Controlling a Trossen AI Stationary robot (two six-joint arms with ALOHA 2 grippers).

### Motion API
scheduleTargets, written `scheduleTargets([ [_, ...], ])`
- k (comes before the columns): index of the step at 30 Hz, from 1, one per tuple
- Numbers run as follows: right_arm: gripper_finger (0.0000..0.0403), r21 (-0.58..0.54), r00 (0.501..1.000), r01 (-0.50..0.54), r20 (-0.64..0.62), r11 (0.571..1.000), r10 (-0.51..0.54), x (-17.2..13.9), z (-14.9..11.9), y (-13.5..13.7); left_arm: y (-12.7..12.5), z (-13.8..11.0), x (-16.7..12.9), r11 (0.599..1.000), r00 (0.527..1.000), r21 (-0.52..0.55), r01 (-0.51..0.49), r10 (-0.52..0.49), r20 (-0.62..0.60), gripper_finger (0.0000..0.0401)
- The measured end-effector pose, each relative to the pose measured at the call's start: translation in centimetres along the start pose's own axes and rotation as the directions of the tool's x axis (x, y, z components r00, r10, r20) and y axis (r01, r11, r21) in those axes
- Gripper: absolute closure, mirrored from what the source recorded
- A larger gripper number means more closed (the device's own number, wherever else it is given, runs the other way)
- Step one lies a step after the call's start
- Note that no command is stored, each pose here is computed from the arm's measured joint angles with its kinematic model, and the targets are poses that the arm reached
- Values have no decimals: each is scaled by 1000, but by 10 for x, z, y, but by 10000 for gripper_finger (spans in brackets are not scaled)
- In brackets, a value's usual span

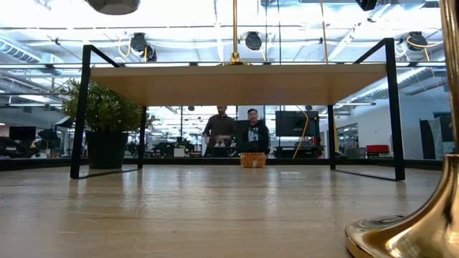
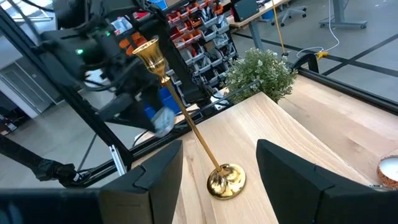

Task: Pick & Place candle stick holders
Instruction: Put the bottom scented candle on the shelf

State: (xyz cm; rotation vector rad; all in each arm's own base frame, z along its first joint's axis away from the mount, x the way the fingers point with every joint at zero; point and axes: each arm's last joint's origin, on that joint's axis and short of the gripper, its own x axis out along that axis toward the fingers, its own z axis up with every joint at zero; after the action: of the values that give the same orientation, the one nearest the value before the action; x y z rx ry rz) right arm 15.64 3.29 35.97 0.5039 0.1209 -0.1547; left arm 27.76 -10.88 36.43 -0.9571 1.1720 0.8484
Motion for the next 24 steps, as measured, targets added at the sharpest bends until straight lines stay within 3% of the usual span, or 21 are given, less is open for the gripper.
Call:
scheduleTargets([
  [10, 203, 2, 1000, -2, -2, 1000, 2, 0, 0, 0, 10, 61, -12, 999, 997, 49, 6, -10, 78, 123],
  [24, 203, 6, 998, 49, 35, 999, -50, 0, 1, -1, 67, 161, -26, 995, 986, 91, -30, 15, 165, 123],
])
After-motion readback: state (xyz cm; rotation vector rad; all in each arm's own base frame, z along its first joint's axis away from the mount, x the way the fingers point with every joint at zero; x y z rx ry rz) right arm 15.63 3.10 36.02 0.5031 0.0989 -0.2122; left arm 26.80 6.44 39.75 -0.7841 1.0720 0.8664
